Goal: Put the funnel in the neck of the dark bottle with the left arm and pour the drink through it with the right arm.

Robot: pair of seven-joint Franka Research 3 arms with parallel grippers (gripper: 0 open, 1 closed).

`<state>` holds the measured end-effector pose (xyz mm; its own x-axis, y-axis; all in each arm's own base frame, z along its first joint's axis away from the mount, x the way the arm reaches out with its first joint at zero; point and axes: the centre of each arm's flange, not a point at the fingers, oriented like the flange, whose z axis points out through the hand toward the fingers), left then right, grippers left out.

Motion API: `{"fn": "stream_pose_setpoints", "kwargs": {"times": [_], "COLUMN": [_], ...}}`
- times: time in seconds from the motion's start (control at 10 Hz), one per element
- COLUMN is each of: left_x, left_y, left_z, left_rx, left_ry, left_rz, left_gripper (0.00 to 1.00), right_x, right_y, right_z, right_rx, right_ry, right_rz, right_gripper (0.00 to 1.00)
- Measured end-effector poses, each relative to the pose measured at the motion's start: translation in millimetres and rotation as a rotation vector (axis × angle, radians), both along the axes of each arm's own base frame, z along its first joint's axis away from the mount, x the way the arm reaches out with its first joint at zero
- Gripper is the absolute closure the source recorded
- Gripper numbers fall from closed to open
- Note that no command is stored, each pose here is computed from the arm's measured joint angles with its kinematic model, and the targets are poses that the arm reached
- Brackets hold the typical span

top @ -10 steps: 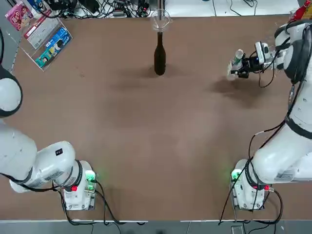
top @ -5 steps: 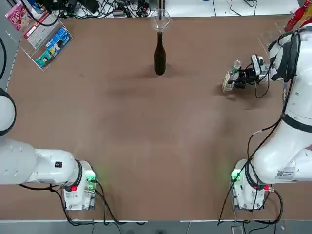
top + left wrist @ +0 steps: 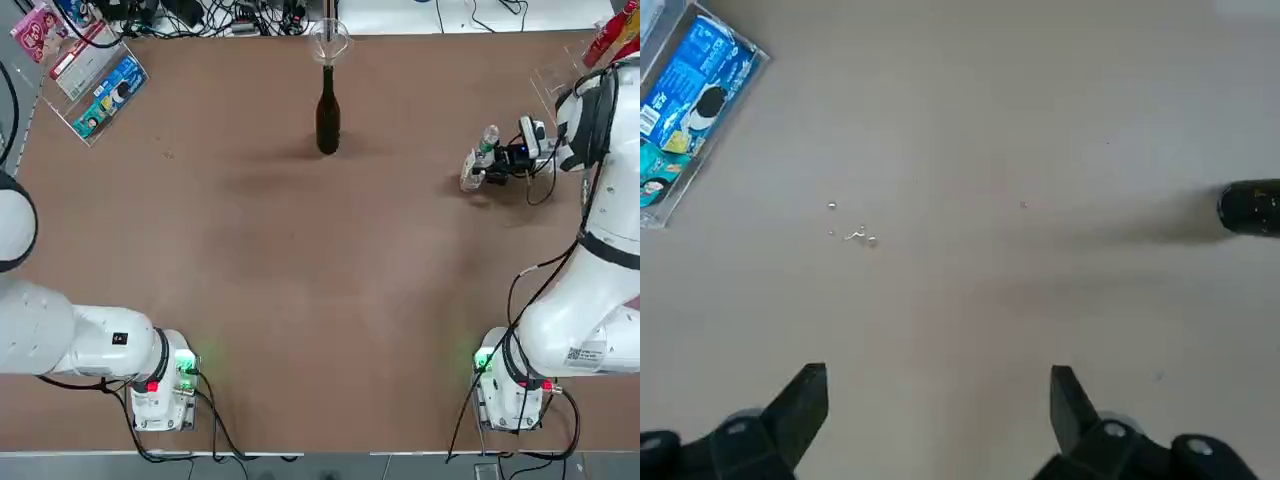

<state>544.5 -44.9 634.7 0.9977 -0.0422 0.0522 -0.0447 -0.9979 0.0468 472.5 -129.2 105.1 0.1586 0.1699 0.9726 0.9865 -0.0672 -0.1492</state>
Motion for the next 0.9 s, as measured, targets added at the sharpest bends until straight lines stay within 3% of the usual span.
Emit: {"fn": "stream_pose_setpoints", "kwargs": {"times": [0.9], "left_x": [1.5], "left_y": [-3.0], "left_z": [-1.5], "left_rx": [0.038], "left_ry": [0.000], "left_rz": [0.000], "left_gripper": [0.03], "right_x": [-5.0], "right_y": [-1.0], "right_z": [-11.6], "right_rx": [0.026], "right_ry": [-0.001], "right_rz": [-0.024], "right_gripper": [0.43]}}
